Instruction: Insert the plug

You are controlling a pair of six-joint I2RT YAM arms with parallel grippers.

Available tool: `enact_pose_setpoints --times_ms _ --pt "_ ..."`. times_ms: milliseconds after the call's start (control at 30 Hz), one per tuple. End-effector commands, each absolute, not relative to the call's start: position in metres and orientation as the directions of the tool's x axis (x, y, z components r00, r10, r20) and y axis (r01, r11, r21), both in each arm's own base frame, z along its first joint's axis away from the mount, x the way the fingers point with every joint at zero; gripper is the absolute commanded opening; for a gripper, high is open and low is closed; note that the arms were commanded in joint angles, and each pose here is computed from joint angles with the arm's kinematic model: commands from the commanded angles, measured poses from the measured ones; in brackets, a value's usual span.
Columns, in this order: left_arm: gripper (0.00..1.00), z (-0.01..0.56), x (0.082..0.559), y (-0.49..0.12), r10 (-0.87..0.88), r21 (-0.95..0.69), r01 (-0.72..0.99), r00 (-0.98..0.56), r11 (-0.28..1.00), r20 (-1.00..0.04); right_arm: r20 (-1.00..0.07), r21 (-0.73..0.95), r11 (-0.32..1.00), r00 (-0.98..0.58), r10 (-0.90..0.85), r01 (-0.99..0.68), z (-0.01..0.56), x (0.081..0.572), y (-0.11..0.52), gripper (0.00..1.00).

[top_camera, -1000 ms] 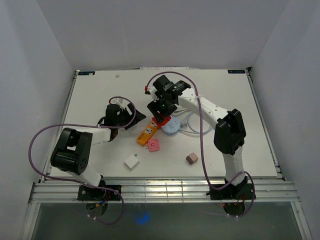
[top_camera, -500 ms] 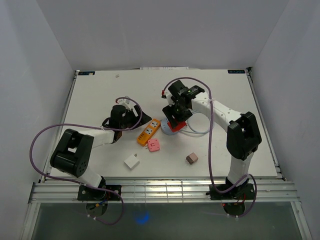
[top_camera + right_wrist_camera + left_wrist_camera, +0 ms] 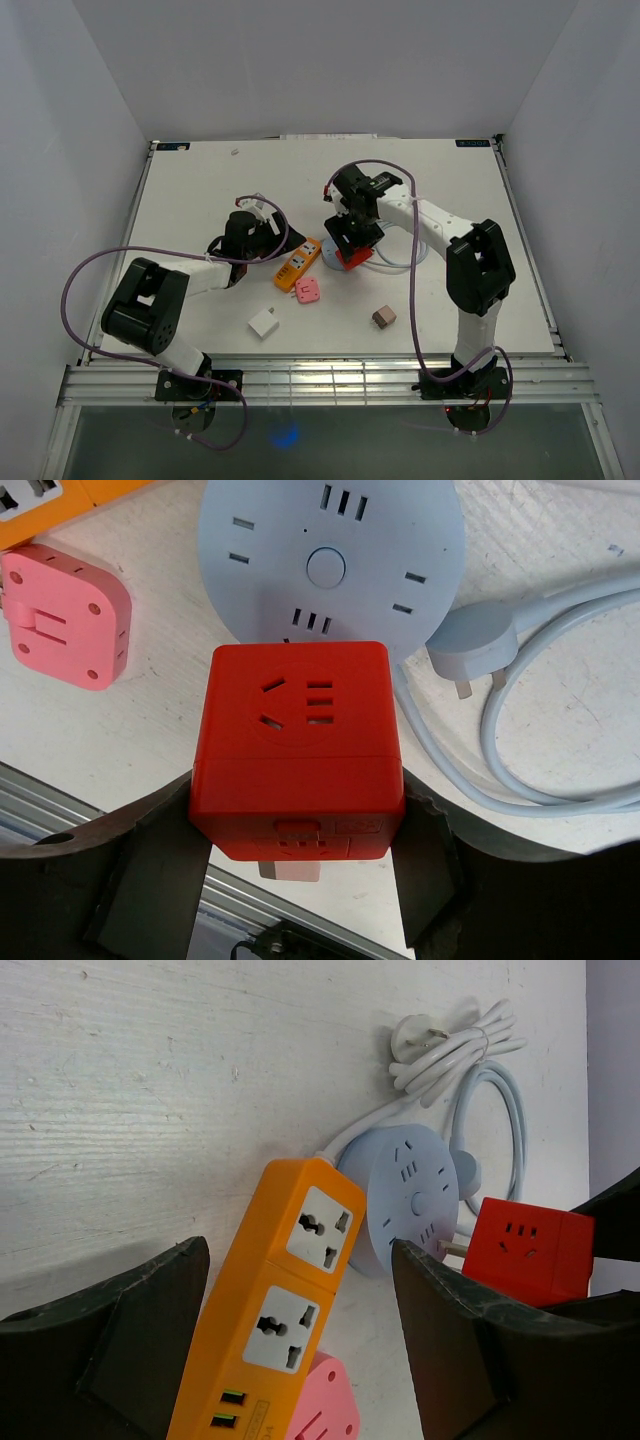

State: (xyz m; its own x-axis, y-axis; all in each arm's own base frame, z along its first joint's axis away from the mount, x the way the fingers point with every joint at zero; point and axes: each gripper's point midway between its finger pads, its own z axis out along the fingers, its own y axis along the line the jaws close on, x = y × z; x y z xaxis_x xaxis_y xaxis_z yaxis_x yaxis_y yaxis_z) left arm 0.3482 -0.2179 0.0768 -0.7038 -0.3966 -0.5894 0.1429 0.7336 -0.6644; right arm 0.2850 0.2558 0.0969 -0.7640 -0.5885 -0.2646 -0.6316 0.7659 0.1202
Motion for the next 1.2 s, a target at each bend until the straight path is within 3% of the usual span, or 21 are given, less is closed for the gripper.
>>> enact_pose_setpoints --times_ms 0,467,700,900,1167 --pt "0.84 0.104 0.356 -0.219 -0.403 -0.656 0.196 -0.652 0.729 -0.642 -0.269 0.131 0.778 -0.778 -0.568 -0.614 0.106 0.287 0.260 0.33" --pt "0.84 0.109 0.355 -0.217 -0.400 -0.652 0.202 -0.647 0.731 -0.649 -0.230 0.173 0.779 -0.794 -0.563 -0.603 0.094 0.288 0.270 0.32" --pt "0.84 0.108 0.354 -0.218 -0.395 -0.649 0.204 -0.649 0.733 -0.650 -0.157 0.159 0.802 -0.817 -0.555 -0.575 0.086 0.283 0.264 0.30" --pt "0.84 0.102 0.356 -0.219 -0.389 -0.650 0.197 -0.662 0.734 -0.641 -0.037 0.087 0.828 -0.832 -0.553 -0.554 0.077 0.280 0.249 0.26" --pt "0.84 0.091 0.356 -0.223 -0.383 -0.658 0.183 -0.688 0.731 -0.616 -0.004 -0.019 0.852 -0.852 -0.523 -0.523 0.073 0.291 0.236 0.26"
